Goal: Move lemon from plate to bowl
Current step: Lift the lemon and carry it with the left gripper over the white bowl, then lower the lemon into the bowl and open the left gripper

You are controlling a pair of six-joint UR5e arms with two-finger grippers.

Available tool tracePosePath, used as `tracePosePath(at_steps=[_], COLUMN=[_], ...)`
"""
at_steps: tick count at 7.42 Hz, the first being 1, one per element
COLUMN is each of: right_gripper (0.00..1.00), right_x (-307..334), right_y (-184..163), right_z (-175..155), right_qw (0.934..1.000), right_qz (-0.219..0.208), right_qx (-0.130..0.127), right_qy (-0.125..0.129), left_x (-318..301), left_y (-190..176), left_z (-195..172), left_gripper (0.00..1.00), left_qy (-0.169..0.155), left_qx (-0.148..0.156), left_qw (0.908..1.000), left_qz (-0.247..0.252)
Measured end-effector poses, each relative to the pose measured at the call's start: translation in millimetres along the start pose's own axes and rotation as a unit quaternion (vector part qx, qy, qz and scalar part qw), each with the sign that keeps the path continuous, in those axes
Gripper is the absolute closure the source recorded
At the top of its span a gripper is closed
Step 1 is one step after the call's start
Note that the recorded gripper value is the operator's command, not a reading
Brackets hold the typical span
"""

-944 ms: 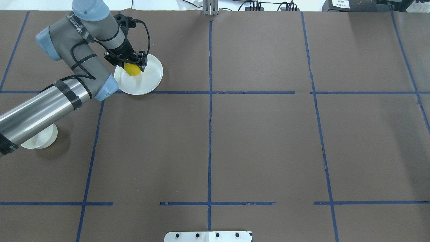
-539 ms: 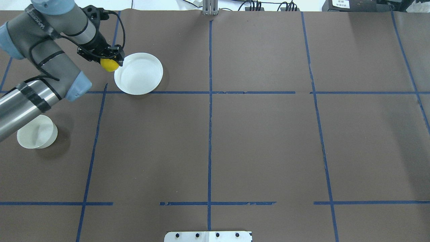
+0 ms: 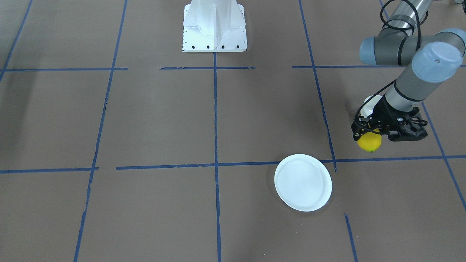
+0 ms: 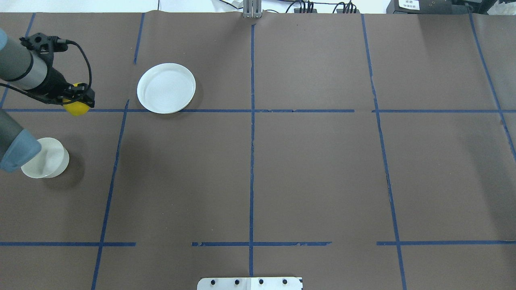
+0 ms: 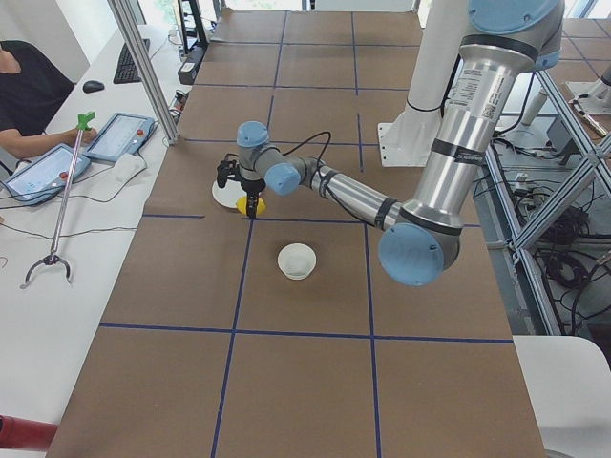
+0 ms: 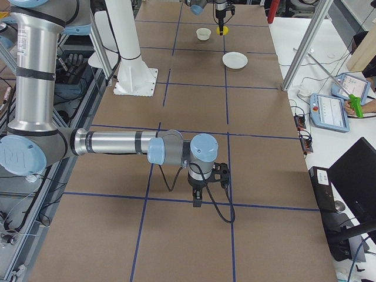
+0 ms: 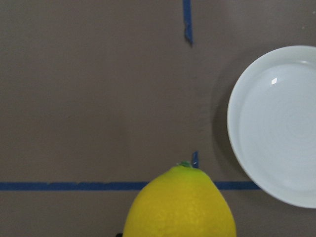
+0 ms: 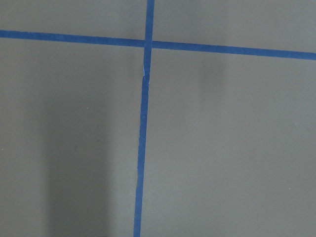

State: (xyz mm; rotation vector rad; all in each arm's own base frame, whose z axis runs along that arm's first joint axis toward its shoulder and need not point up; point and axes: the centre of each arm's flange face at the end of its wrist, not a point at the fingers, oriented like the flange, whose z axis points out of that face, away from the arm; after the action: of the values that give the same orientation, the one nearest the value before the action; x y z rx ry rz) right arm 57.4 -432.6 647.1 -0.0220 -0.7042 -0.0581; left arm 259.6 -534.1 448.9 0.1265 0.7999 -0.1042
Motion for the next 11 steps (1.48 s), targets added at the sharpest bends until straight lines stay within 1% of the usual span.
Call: tracePosePath(at_steps=[1,3,4,6,8,9,10,11], right_gripper=[0.0,0.0,0.0,0.0,0.0,0.0,0.0,0.0], right_x=[0,0,0,0,0,0,0,0], right_y=[0,0,0,0,0,0,0,0], right_z=[0,0,0,0,0,0,0,0], right_qw=[1.0,1.0,1.0,1.0,1.0,1.0,1.0,1.0], right_qz=[0.0,0.0,0.0,0.0,0.0,0.0,0.0,0.0], right_qx=[0.0,0.0,0.0,0.0,0.0,0.0,0.0,0.0], right_qy=[0.0,0.0,0.0,0.0,0.0,0.0,0.0,0.0], left_x=[-18,-56,-70,-87,-101,-105,-106,-106], left_y=[25,76,94,113,122,124,125,125], left_z=[4,19,25,33,39,42,43,44], left_gripper=[1.0,1.0,1.0,1.0,1.0,0.58,0.01,0.0], left_qy=[-0.005,0.001,0.005,0.001,-0.009,-0.012,-0.013,-0.013], left_qx=[0.0,0.007,0.012,0.009,0.0,-0.003,-0.005,-0.008], left_qw=[0.9998,0.9997,0.9996,0.9996,0.9995,0.9994,0.9995,0.9997], left_qz=[-0.017,-0.024,-0.026,-0.029,-0.031,-0.032,-0.029,-0.021])
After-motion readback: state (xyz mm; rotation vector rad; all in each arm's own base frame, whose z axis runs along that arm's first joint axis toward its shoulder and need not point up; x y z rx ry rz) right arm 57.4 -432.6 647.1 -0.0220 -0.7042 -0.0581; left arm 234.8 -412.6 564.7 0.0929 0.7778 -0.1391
